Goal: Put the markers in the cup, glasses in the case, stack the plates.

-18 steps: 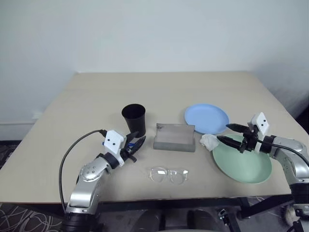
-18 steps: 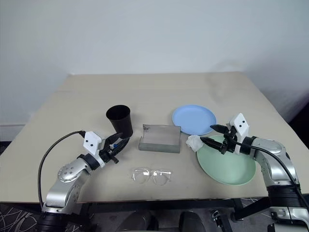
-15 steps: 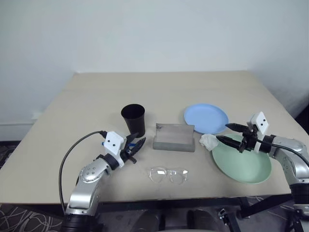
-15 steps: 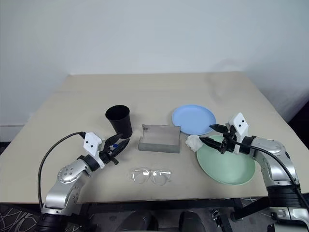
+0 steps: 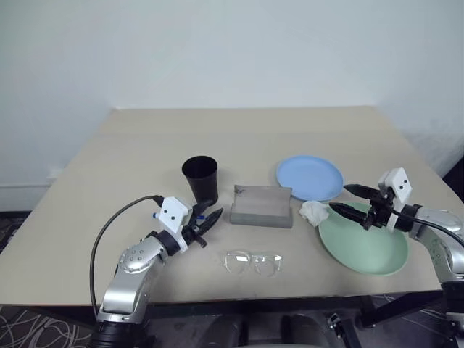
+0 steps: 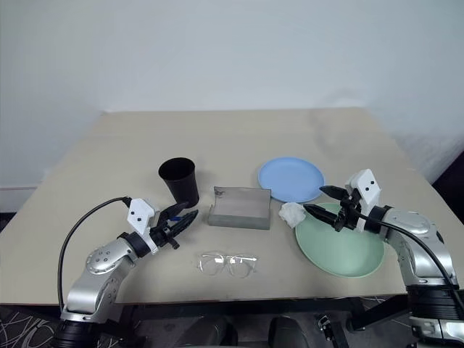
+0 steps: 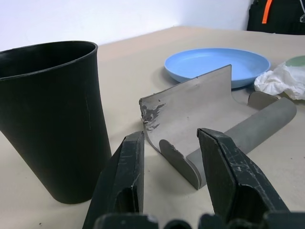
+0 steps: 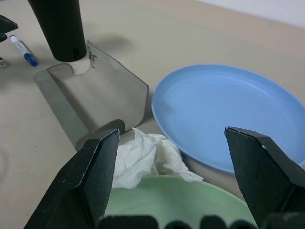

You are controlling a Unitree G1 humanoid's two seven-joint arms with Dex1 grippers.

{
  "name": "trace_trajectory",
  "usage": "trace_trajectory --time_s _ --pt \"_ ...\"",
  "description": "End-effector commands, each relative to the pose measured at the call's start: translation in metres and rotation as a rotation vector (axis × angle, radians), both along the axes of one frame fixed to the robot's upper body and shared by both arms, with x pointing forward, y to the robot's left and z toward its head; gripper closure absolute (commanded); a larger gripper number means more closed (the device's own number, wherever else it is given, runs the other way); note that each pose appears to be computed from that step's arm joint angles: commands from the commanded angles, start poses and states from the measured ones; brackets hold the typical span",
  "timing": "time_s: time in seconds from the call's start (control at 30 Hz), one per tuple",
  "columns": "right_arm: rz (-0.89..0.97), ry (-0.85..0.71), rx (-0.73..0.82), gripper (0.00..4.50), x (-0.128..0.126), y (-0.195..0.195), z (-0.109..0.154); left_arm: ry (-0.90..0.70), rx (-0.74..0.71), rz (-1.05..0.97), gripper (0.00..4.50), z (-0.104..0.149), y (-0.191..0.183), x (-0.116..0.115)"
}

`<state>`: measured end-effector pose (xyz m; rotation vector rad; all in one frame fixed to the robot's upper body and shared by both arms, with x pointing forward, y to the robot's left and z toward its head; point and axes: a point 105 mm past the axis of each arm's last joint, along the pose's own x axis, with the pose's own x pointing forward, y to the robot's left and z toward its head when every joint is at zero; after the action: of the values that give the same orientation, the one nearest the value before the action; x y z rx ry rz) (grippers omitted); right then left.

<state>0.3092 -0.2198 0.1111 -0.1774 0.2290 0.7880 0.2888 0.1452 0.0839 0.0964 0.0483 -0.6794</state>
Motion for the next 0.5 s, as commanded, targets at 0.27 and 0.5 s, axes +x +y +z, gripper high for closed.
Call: trace_trajectory --time_s 0.27,0.5 --pt "-0.017 -0.015 -0.007 0.65 -0.010 -0.011 0.013 -0.054 -0.016 0.010 2.72 0.018 0.011 0.000" --pt "0.061 0.075 -0.102 0.65 -0.029 -0.006 0.019 -0.057 -0.022 0.017 2.72 0.014 0.008 0.001"
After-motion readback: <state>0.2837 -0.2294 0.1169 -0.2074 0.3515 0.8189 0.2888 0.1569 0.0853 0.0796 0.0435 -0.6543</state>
